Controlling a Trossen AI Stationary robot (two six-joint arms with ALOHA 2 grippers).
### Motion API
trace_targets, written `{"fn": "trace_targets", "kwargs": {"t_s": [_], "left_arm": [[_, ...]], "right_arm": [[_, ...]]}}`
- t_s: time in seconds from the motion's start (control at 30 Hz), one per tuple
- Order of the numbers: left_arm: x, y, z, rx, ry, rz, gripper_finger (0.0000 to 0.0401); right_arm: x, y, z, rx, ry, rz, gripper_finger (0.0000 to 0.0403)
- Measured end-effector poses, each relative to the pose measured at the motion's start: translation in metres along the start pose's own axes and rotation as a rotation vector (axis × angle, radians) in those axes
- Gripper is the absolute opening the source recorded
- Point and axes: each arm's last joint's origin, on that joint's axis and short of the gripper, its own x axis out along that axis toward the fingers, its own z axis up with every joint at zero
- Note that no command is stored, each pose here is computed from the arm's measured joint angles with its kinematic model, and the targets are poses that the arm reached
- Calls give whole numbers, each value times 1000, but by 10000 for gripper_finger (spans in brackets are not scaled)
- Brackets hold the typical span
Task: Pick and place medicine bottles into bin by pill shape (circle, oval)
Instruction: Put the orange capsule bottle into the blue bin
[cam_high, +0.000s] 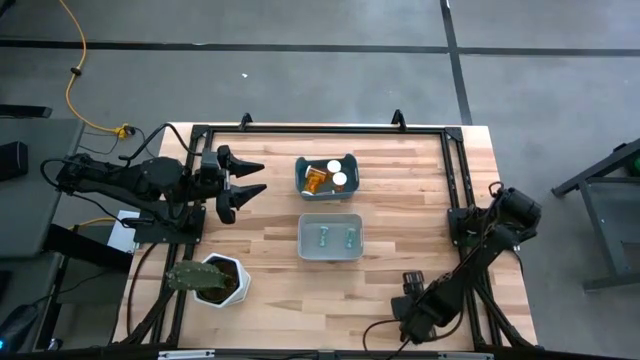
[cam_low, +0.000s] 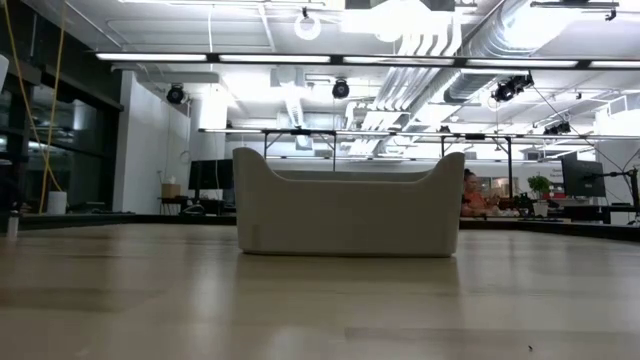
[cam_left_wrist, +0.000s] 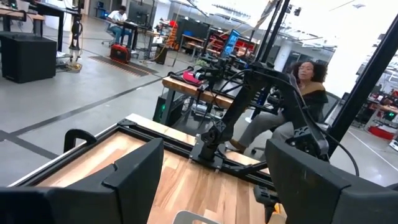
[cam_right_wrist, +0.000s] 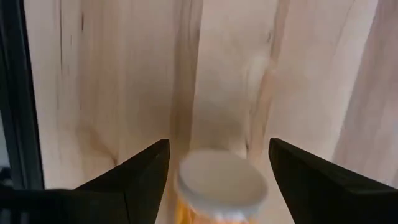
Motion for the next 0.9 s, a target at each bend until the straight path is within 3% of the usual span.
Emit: {"fn": "trace_targets", "kwargs": {"t_s": [0.47, 0.9], "left_arm": [[0, 0, 0, 0, 0, 1, 273], [0, 0, 0, 16, 1, -2, 273]], "right_arm": [[0, -12, 1, 217, 33, 8, 266], [-1, -12, 0, 243, 53, 25, 266]]}}
